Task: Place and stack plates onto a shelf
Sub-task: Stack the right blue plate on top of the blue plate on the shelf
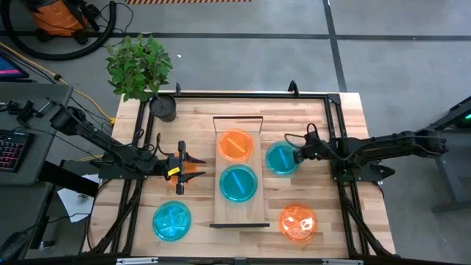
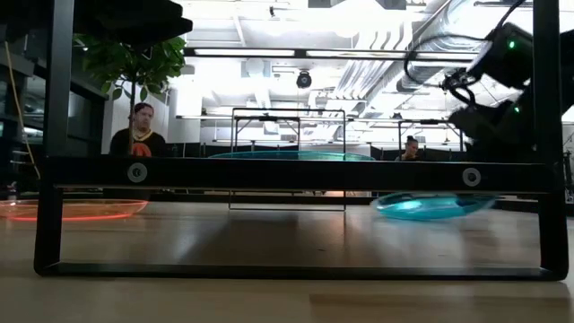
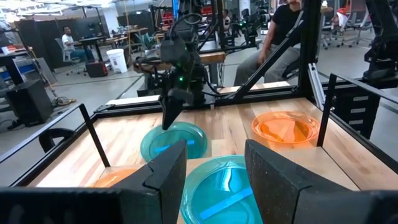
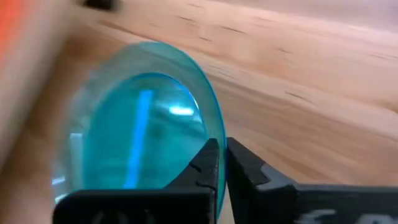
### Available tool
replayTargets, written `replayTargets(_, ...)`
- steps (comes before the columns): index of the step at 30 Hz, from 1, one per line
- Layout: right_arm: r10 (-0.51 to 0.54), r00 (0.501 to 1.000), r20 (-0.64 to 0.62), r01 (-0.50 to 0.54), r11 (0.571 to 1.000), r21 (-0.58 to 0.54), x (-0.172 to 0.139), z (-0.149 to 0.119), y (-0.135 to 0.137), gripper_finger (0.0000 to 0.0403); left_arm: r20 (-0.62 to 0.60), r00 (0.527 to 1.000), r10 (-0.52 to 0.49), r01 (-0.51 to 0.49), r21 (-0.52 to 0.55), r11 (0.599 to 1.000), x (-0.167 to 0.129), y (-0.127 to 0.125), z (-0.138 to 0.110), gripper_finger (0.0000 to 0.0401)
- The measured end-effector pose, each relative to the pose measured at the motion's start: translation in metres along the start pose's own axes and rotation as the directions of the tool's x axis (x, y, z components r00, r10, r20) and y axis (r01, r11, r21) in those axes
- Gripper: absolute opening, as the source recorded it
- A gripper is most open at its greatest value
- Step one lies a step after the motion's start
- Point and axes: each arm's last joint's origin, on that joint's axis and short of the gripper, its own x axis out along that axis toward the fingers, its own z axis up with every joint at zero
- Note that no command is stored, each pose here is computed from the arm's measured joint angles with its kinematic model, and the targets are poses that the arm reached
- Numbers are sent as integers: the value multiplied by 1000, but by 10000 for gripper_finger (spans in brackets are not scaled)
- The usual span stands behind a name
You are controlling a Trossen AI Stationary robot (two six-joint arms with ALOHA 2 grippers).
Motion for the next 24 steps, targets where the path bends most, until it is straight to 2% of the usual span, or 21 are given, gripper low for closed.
replayTargets(6,169,985,33,-169,985,-16,-11,10,6,0,0,1000,5,-5,0,1000,0,0,0,154)
replayTargets(10,230,970,74,-228,973,-40,-25,19,11,0,-2,1000,13,-13,0,1000,0,0,0,154)
replayTargets(14,246,962,116,-238,968,-80,-47,33,21,0,-2,1000,13,-13,0,1000,0,0,0,154)
replayTargets(19,219,960,173,-197,971,-133,-70,50,32,0,-4,1000,13,-13,2,1000,0,0,0,154)
replayTargets(24,266,938,220,-234,959,-161,-79,59,43,0,-6,1000,13,-13,3,1000,0,0,0,154)
